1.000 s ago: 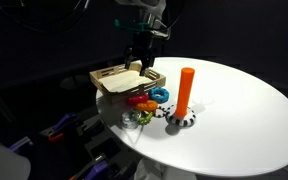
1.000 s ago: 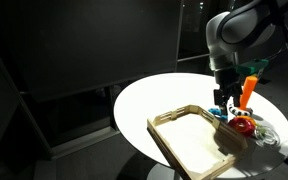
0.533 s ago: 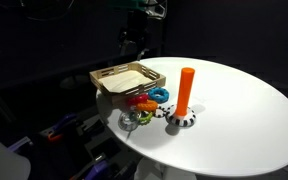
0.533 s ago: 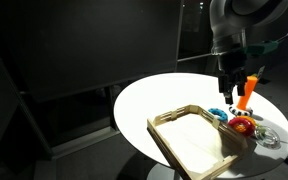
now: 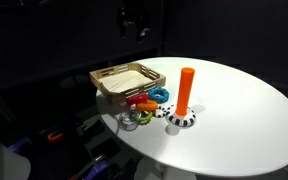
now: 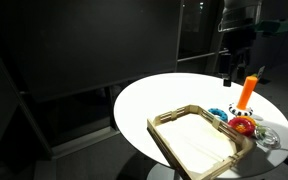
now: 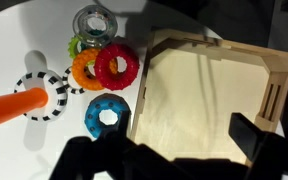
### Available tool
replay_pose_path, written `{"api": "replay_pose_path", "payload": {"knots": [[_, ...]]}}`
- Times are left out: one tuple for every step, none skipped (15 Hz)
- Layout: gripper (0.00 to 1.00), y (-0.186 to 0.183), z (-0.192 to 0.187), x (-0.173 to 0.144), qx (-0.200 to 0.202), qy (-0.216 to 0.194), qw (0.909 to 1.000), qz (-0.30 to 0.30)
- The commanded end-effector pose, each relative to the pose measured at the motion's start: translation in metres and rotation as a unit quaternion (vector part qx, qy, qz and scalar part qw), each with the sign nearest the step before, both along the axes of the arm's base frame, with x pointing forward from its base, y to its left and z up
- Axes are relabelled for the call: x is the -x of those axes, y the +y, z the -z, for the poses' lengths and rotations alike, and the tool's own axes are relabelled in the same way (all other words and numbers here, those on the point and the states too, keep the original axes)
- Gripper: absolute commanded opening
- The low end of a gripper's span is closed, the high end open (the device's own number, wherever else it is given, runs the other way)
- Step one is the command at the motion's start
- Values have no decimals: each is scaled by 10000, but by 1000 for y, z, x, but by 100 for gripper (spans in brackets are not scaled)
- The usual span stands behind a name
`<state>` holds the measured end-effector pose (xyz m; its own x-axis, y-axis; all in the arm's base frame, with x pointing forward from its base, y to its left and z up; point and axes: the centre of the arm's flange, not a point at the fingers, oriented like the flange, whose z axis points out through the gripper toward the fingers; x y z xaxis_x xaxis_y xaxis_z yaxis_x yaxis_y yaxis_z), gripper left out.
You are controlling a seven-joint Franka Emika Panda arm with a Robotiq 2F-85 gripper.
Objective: Remove the blue circular object from the wooden tray
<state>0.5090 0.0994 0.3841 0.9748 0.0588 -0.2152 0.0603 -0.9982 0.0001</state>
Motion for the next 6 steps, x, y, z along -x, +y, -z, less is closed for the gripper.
{"api": "replay_pose_path", "payload": {"knots": [[100, 4, -17, 20, 31, -451, 9989, 144], [100, 5, -17, 20, 15, -497, 9986, 167], [100, 4, -12, 7, -16, -306, 9995, 59], [100, 5, -13, 9, -17, -329, 9994, 56], [100, 5, -12, 9, -16, -322, 9995, 55], [100, 5, -11, 8, -14, -310, 9995, 55]]}}
